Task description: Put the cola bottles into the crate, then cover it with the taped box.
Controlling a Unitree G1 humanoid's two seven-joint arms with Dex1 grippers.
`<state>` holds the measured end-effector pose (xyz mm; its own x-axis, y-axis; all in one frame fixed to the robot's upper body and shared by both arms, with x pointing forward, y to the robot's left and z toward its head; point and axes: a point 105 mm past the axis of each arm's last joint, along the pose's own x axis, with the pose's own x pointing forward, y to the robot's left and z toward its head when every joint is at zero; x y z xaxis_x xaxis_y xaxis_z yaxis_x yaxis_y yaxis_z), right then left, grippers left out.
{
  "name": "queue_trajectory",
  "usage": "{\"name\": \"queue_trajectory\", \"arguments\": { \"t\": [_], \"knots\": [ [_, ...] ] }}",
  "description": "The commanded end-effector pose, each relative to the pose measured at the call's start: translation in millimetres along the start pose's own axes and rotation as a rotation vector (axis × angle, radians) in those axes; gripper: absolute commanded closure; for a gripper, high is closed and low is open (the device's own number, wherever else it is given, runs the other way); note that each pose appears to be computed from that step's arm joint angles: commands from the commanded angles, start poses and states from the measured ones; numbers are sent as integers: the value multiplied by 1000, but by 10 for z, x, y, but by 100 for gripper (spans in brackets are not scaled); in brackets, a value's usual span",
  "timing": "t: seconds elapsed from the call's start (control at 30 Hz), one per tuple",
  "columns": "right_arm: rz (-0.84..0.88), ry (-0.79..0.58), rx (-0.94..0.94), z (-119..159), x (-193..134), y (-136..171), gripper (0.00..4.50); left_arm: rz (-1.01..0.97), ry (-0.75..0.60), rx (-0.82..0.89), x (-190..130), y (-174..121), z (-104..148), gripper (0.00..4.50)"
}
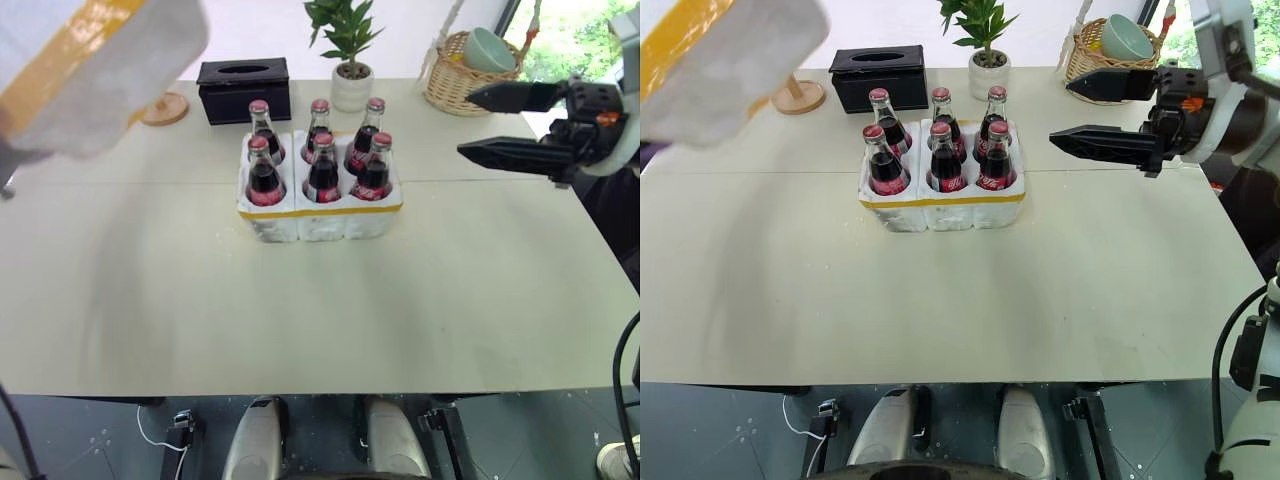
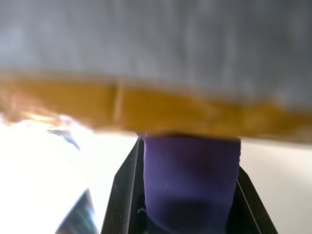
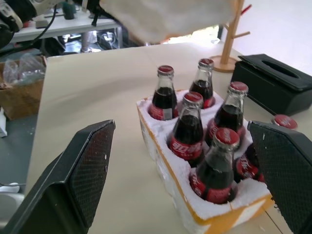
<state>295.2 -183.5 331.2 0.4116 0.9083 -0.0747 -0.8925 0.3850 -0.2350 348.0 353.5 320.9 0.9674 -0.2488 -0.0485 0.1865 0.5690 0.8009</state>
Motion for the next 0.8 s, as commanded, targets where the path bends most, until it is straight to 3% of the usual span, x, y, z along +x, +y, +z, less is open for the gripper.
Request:
{"name": "queue_trajectory", "arguments": {
  "t": [0.03,0.17,0.37,0.47,0.63,0.8],
  "knots": [
    [-53,-23,-34,104,-101,-23,0,92,-155,200,154,19,495,408],
    [-87,-16,-3,35,-146,-34,0,78,-300,343,429,-235,960,408],
    [-138,-21,20,-12,-220,1,0,38,-383,556,700,-641,1267,408],
    [-168,-26,31,-30,-263,5,0,15,-361,689,767,-795,1287,408],
    [-206,-36,36,-34,-316,9,0,0,-207,949,772,-905,1070,408],
    [-225,-52,51,-47,-323,4,0,53,-179,1006,711,-962,1153,408]
  ]
}}
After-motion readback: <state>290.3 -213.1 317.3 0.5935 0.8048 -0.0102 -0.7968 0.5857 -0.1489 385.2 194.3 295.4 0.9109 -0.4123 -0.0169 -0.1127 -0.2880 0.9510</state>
